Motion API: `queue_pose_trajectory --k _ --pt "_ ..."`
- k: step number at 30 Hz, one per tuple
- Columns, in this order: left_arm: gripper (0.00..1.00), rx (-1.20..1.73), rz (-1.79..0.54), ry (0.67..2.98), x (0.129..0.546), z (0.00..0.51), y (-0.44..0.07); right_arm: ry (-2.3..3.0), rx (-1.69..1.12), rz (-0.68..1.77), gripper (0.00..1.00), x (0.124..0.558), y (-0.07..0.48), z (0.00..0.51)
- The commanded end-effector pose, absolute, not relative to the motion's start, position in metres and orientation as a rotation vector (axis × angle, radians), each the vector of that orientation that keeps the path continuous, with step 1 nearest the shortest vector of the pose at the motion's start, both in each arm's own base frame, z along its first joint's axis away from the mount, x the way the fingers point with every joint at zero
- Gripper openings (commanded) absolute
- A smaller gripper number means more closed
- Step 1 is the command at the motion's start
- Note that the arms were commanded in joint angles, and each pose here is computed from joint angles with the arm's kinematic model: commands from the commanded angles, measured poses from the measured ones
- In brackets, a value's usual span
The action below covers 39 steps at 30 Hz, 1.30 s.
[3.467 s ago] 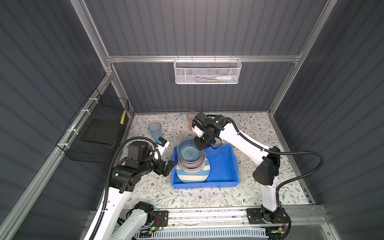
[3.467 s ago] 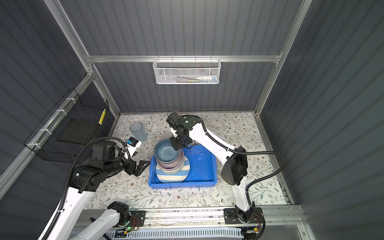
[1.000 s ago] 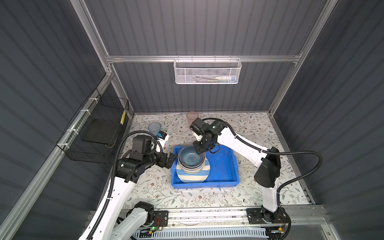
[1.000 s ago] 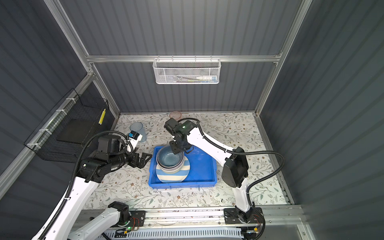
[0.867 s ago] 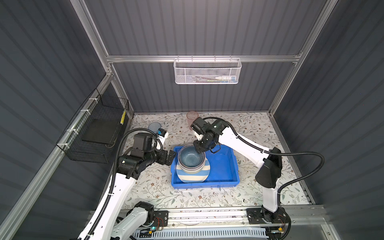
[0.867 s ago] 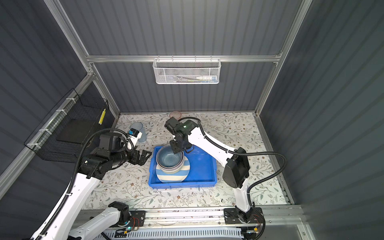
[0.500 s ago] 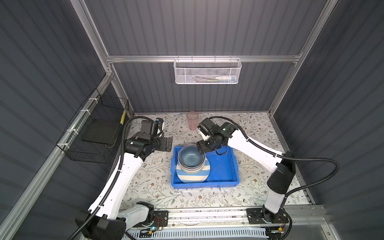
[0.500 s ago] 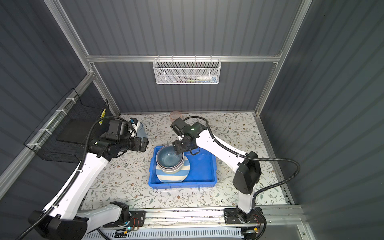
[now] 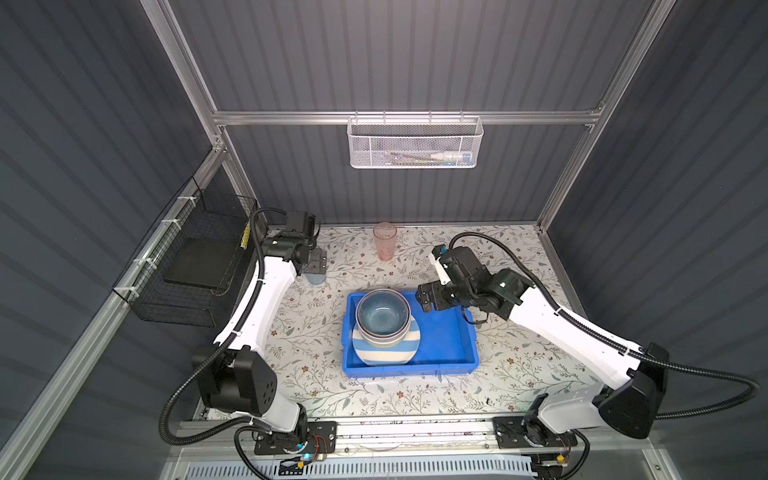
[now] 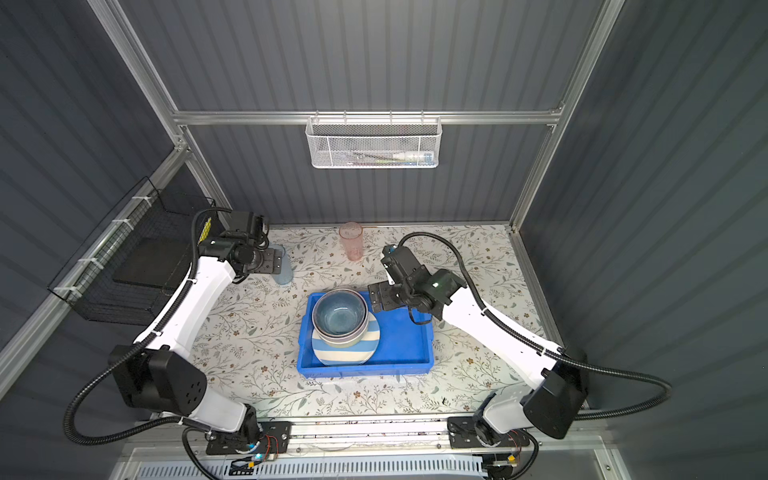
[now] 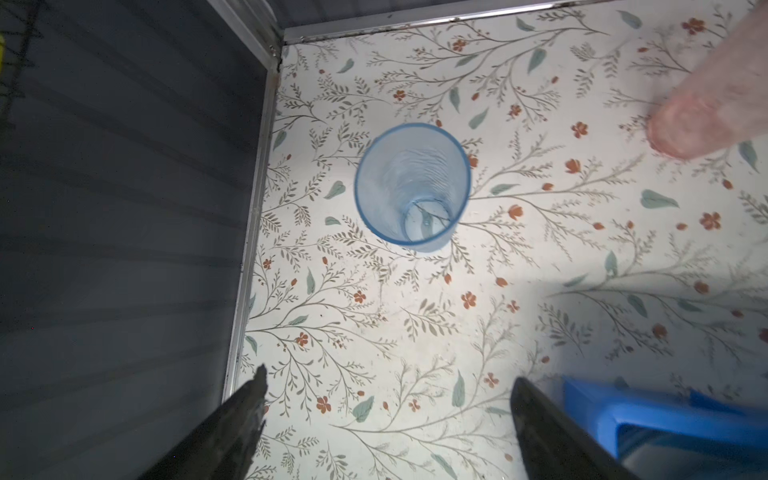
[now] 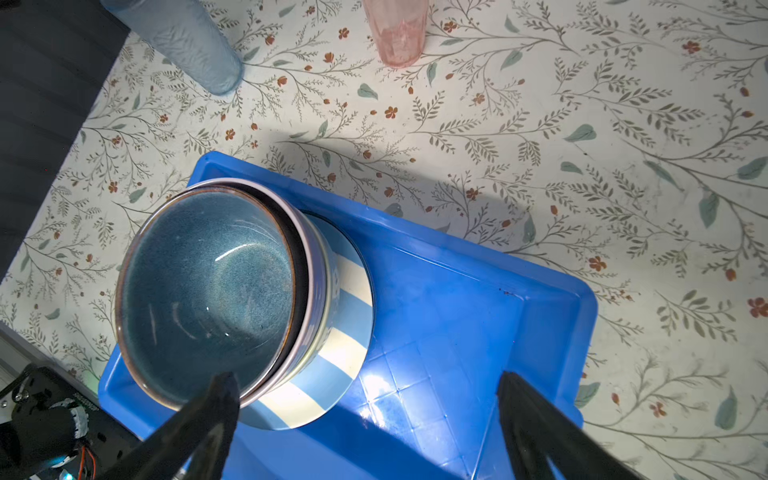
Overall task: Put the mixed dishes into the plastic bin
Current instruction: 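Open the right gripper and raise it while the left gripper moves to the blue tumbler, then close the left gripper on the blue tumbler's rim and lift it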
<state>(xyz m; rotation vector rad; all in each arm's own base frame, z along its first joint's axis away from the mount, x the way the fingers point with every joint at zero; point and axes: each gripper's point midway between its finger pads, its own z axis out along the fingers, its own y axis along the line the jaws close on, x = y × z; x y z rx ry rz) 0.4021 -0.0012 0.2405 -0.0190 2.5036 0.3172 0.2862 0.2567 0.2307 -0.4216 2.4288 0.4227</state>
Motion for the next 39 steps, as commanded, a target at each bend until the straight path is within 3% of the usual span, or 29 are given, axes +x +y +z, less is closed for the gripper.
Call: queue_pose_trajectory --k 1,4,12,15,19,27,39 --pt "0.89 -0.06 0.244 2.494 0.426 0.241 0.012 2.389 -0.374 0.45 0.94 0.288 0.253 0.236" --pt "0.79 -0.128 0.184 2.504 0.445 0.234 0.025 2.399 -0.333 0.466 0.9 0.286 0.248 0.235" --pt "0.69 -0.104 0.172 2.549 0.48 0.213 0.033 2.401 -0.29 0.501 0.87 0.283 0.239 0.234" --pt "0.66 -0.1 0.126 2.564 0.489 0.202 0.033 2.406 -0.288 0.519 0.8 0.283 0.239 0.231" --pt "0.6 -0.113 0.097 2.591 0.502 0.187 0.034 2.42 -0.279 0.536 0.77 0.282 0.24 0.229" --pt "0.55 -0.136 0.17 2.657 0.505 0.16 0.044 2.413 -0.264 0.533 0.75 0.281 0.234 0.231" --pt "0.3 -0.11 0.075 2.697 0.502 0.146 0.031 2.407 -0.245 0.55 0.68 0.285 0.233 0.237"
